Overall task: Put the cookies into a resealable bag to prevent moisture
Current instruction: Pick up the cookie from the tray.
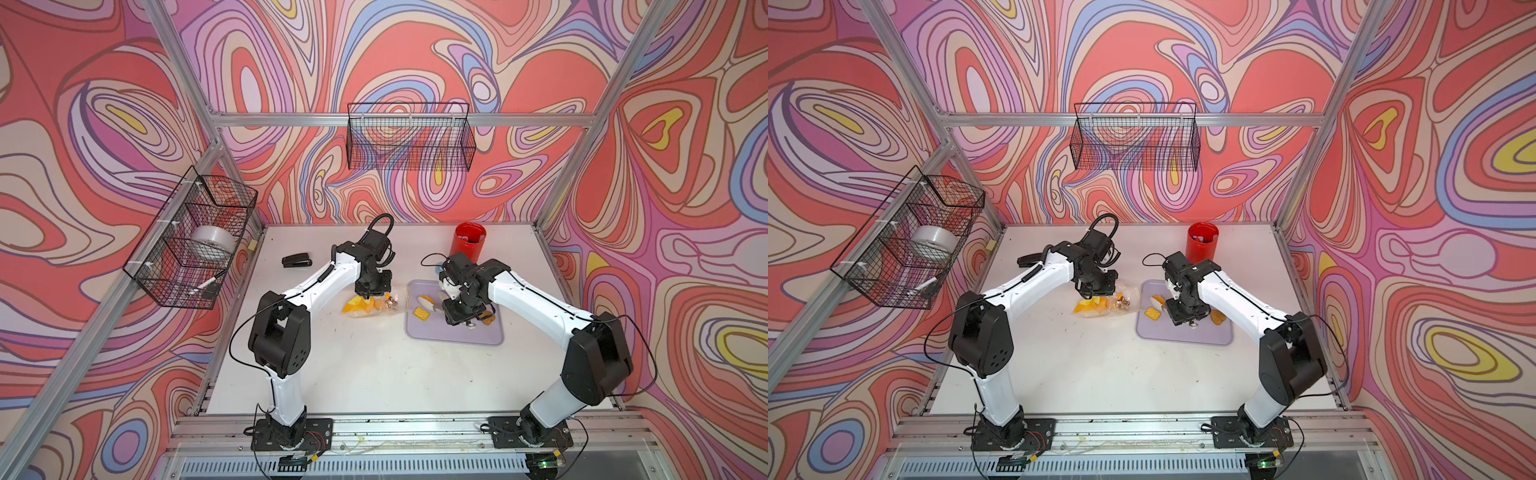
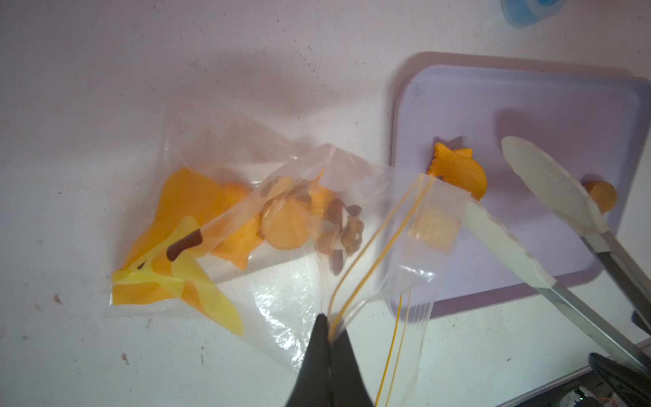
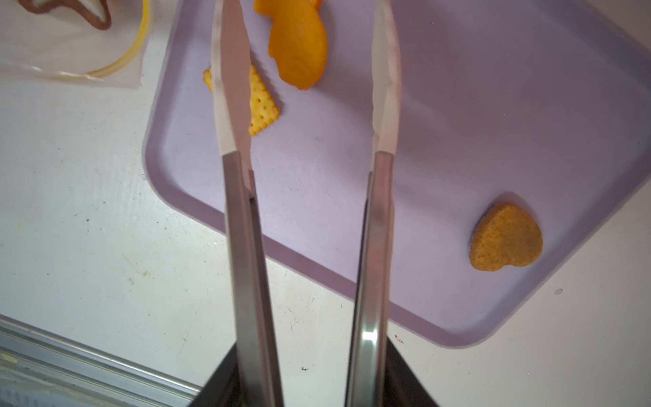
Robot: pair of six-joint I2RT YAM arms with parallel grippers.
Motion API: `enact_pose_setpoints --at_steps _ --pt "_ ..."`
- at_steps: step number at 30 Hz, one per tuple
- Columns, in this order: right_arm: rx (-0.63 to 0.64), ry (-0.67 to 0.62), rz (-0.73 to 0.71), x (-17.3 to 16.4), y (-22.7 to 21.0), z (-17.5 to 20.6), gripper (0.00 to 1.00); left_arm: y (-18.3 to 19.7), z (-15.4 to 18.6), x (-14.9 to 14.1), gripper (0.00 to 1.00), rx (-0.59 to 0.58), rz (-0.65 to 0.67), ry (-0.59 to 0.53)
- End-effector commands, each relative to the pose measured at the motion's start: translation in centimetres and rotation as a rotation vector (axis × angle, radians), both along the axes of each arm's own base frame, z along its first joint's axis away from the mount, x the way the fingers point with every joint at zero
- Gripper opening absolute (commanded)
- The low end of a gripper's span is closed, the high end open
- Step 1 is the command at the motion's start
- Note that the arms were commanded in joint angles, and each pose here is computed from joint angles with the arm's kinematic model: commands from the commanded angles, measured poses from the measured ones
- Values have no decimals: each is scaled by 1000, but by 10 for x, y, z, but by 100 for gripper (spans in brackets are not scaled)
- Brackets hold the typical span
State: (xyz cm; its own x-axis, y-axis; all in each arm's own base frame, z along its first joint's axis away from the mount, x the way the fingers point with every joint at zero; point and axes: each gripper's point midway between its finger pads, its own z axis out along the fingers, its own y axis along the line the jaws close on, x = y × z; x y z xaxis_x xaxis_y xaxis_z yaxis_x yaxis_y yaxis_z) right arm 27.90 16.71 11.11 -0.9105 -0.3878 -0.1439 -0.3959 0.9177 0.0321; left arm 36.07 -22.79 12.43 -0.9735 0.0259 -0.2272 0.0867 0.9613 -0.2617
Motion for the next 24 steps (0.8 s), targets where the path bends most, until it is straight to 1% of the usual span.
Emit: enact_pose_setpoints --at_steps 1,6,9,11,19,24 --pt "-57 -29 2 9 -5 1 47 7 7 -4 0 7 18 -4" --pt "-70 14 20 3 -4 -6 45 6 6 -3 0 5 14 -1" --pt "-99 27 25 1 -9 -8 39 4 6 -2 0 -1 10 -2" --pt "-93 20 27 2 -9 -4 36 2 7 -2 0 -8 9 -1" --pt "25 -112 -3 1 -3 45 31 0 7 -2 0 -19 1 -1" --pt "185 -110 103 -21 16 77 31 -2 6 -2 0 -29 -6 1"
